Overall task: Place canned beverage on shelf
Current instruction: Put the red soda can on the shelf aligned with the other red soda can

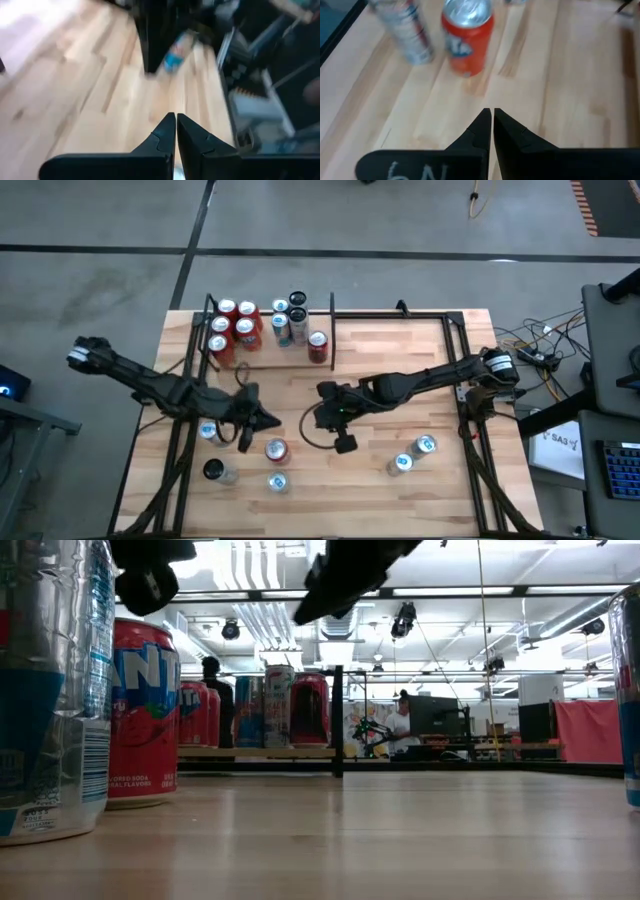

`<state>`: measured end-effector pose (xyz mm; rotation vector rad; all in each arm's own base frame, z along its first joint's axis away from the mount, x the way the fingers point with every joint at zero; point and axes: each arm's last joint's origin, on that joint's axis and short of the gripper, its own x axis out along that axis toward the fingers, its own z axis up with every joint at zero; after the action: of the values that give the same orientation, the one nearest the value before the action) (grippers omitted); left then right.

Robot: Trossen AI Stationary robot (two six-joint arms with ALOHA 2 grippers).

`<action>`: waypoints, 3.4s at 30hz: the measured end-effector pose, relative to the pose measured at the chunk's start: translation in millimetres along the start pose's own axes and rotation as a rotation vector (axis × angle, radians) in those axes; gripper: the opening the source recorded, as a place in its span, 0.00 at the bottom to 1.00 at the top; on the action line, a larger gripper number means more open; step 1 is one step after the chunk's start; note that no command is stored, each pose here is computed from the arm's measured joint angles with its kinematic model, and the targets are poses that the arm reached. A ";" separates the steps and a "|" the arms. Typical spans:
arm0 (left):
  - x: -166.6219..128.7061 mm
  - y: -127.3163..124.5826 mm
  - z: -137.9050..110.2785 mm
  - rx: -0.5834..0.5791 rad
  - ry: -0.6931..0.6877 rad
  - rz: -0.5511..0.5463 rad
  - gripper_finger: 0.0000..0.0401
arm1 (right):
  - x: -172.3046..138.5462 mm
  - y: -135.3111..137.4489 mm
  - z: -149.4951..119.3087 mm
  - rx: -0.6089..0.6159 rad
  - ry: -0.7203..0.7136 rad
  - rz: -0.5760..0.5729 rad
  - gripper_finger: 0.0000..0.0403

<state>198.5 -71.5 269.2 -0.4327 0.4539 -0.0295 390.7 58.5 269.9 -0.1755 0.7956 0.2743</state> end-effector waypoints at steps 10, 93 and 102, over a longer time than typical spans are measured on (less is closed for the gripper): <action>12.8 -36.2 -4.8 0.199 0.339 0.097 0.00 | -36.8 11.9 -12.4 0.058 0.124 0.028 0.02; 75.9 -49.3 -40.0 0.520 0.615 0.279 0.83 | -52.2 19.3 -31.8 0.125 0.081 0.026 0.02; 75.0 -48.9 -39.1 0.554 0.612 0.284 0.68 | -52.2 19.3 -31.8 0.125 0.080 0.026 0.02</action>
<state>252.4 -140.7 226.2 0.2043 1.0715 -0.0113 328.3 59.4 284.8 -0.0588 0.8922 0.2423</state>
